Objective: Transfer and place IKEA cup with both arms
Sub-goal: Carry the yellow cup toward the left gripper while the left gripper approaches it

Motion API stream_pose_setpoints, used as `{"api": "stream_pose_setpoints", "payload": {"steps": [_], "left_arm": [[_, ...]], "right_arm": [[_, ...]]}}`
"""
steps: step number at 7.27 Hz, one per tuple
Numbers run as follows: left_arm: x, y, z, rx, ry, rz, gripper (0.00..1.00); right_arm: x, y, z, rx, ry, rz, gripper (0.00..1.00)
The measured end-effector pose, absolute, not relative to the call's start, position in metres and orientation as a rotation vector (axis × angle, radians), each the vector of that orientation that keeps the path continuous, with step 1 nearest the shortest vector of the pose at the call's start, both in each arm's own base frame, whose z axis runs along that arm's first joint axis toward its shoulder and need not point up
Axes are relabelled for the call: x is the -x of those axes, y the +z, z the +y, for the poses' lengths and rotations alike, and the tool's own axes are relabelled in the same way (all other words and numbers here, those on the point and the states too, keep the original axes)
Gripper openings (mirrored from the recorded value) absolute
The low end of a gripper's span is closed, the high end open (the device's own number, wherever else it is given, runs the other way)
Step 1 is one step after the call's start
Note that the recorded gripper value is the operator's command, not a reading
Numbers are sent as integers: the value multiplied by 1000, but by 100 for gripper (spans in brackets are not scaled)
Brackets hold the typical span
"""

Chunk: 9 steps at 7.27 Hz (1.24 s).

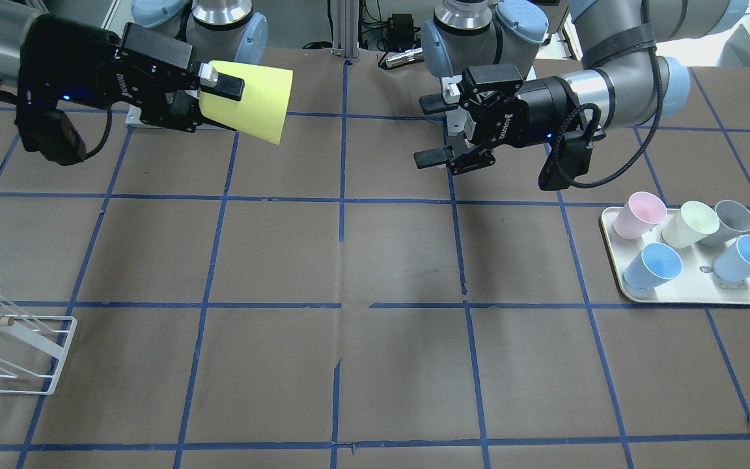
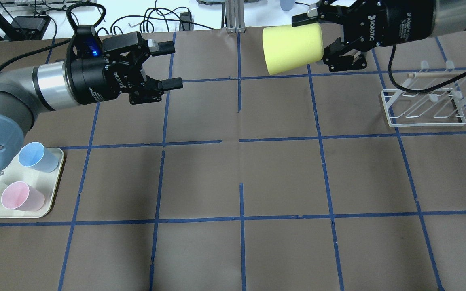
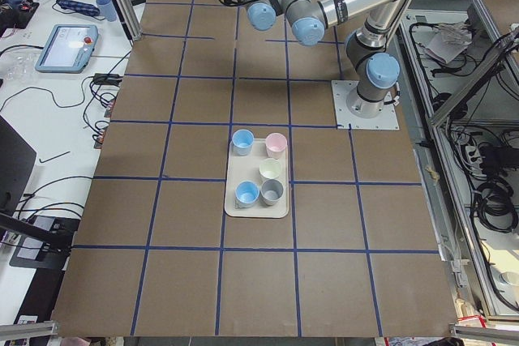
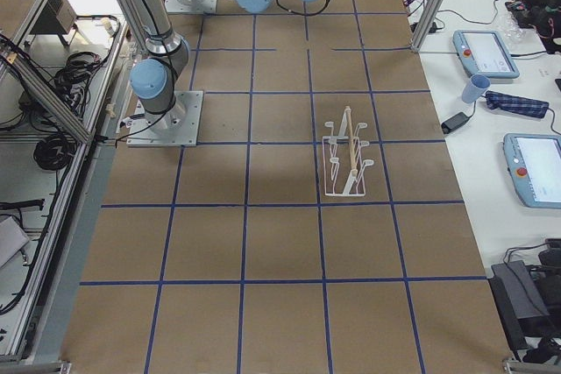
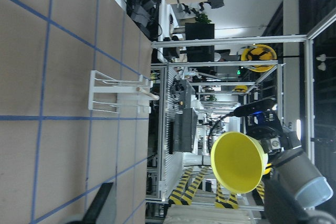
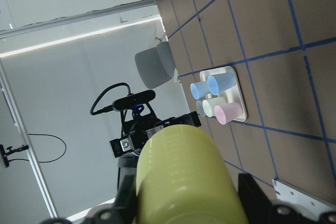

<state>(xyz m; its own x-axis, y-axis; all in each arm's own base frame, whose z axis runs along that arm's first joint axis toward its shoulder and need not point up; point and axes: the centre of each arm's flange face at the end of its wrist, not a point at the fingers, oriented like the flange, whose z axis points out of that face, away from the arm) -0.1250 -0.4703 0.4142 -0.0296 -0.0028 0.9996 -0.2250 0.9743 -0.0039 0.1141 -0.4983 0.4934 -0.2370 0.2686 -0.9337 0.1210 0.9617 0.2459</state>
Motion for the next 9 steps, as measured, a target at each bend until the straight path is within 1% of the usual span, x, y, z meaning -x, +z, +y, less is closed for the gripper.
{"api": "stream_pose_setpoints", "payload": {"steps": [5,8,9], "left_arm": [[175,405,-459,-189,122,-1405,100],[194,403,-455,-179,88,-1373,92],[195,404,-457,-188,91,-1349,87]], "right_arm": [[-167,493,-493,-230,143,1704,45],[-179,493,-490,-207,156,1703,46],[-181,493,-489,-203,158,1704,46]]}}
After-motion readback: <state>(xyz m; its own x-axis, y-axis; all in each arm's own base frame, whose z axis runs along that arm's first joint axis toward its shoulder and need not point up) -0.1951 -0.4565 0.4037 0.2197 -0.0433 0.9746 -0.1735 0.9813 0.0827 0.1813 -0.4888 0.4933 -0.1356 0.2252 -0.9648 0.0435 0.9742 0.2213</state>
